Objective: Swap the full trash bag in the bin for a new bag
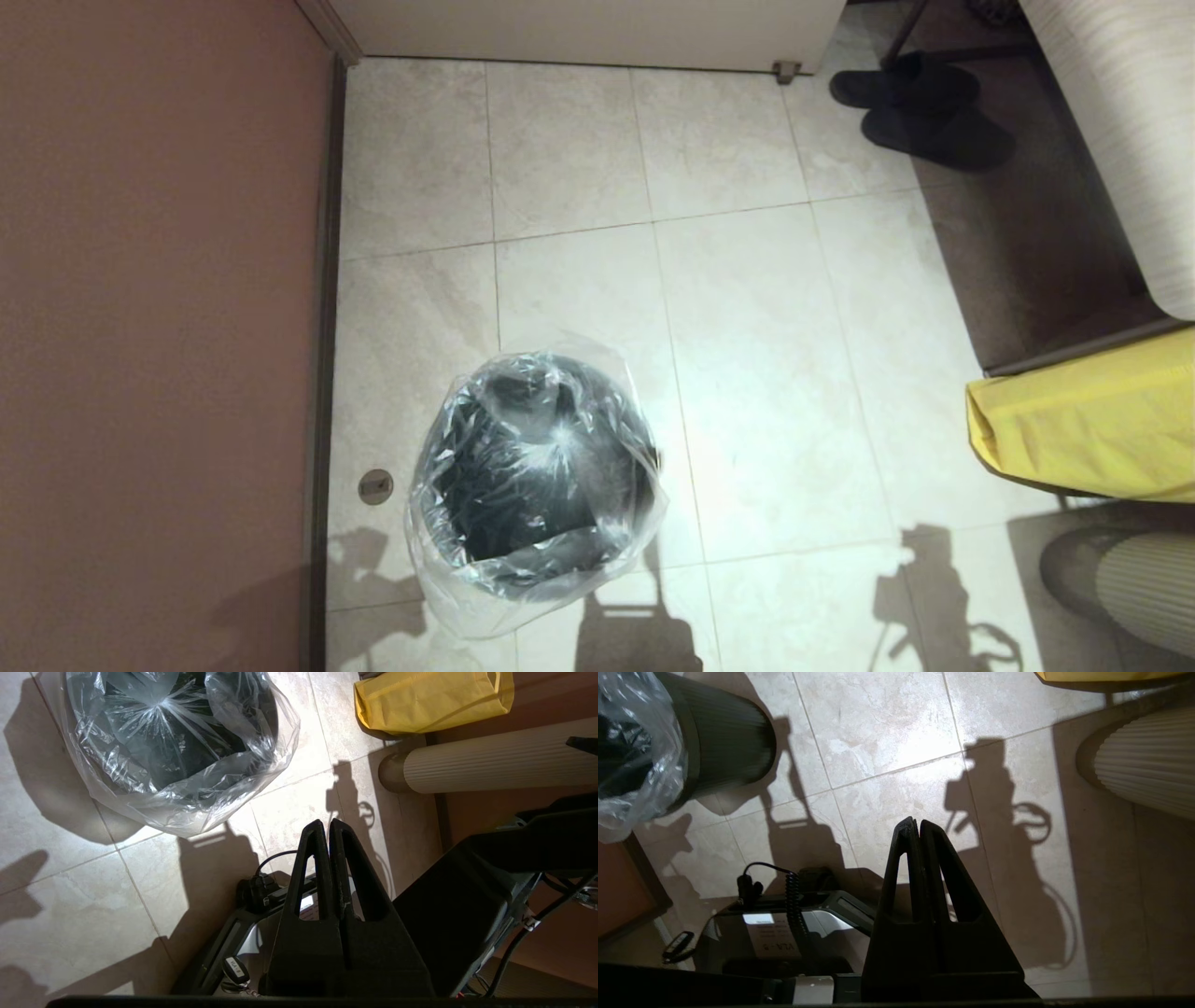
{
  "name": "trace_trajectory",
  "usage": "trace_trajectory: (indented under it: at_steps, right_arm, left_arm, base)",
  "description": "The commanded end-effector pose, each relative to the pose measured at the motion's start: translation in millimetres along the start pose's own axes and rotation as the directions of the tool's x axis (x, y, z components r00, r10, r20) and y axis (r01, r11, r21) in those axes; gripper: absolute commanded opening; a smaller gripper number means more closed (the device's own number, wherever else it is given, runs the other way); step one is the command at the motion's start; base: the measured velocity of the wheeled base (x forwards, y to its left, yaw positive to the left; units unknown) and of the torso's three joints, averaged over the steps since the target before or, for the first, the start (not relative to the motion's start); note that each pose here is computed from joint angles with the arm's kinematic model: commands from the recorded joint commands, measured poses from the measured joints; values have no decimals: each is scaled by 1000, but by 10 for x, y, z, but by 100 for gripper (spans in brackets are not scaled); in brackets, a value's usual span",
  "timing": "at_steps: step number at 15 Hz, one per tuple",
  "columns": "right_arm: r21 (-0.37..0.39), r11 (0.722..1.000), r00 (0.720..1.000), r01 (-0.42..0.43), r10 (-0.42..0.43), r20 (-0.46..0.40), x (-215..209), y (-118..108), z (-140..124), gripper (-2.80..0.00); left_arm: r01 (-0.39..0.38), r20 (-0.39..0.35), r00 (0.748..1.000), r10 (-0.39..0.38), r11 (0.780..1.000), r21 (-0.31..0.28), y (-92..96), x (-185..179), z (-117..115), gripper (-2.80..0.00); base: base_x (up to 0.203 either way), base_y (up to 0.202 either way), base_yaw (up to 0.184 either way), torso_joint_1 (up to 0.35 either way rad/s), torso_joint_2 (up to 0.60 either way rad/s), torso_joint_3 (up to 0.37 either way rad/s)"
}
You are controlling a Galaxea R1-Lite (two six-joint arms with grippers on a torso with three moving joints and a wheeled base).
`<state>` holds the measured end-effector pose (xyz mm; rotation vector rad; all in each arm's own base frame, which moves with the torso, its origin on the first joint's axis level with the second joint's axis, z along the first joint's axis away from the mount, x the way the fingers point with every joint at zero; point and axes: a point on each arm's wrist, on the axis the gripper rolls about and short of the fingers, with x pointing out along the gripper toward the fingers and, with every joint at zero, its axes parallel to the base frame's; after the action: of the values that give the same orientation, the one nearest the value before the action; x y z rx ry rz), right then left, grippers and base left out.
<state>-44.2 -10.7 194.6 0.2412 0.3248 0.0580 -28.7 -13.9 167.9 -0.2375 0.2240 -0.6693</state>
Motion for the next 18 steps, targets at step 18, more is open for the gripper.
trace_trajectory:
  at_steps: [18]
  right_arm:
    - [-91, 986, 986, 137, -128, 108, 212, -24, -234, -280]
  left_arm:
    - [-395, 265, 899, 349, 907, 146, 205, -26, -623, -280]
  base:
    - [0, 0, 0, 0, 0, 0]
